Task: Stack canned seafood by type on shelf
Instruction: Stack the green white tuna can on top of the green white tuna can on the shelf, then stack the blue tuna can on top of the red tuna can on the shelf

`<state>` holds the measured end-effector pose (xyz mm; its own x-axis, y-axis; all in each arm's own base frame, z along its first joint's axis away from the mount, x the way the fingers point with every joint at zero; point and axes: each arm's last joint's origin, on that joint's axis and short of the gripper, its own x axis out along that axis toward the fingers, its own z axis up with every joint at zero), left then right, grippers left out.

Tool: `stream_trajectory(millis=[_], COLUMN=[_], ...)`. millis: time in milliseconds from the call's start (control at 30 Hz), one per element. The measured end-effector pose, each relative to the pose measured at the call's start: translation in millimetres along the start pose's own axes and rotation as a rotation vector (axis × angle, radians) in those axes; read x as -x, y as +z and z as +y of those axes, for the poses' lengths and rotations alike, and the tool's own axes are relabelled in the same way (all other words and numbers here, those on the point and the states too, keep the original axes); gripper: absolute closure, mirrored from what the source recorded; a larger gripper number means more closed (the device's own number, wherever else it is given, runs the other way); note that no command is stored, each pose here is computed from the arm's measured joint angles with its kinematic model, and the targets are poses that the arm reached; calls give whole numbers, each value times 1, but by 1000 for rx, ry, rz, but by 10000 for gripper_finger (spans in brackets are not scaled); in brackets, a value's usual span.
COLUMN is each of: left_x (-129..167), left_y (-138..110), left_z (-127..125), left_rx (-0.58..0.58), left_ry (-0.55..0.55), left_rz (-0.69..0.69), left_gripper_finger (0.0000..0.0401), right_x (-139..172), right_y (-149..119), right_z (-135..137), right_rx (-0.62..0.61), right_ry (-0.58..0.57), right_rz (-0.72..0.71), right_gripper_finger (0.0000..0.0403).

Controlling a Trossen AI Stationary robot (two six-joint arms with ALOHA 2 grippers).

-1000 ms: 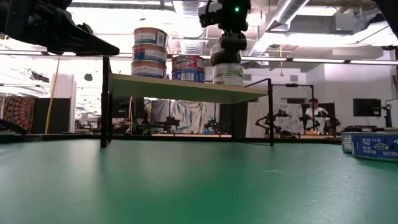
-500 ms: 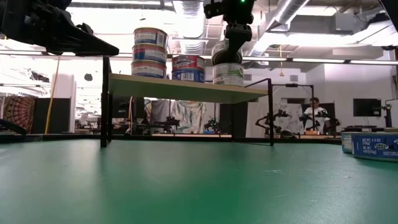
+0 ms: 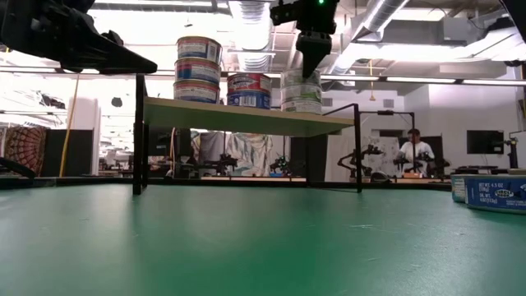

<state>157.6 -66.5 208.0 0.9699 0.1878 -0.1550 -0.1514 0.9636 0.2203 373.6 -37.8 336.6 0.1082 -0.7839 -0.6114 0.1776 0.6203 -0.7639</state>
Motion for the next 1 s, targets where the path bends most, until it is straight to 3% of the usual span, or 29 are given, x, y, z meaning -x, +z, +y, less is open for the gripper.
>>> stream_trajectory(millis=[233,533,600,767,1000], left_x=[0,0,0,3,5], left_y=[0,-3,-6,-10,9], left_z=[-1,-2,-4,-13,-14], left_rx=[11,-13,-27,-32,91], left_ry=[-21,-61,-134,-439,-537], left_rz=[-4,25,45,70,166], left_gripper_finger=[221,221,221,221,221], right_x=[4,42,50,52,33], right_y=[-2,-8,-11,-9,3], right_z=[4,29,36,71,152], right_rx=[-6,-57,-83,-112,-139], right_ry=[4,46,128,413,769], right_rz=[7,-62,-47,-59,-322], right_gripper_finger=[133,133,133,133,133])
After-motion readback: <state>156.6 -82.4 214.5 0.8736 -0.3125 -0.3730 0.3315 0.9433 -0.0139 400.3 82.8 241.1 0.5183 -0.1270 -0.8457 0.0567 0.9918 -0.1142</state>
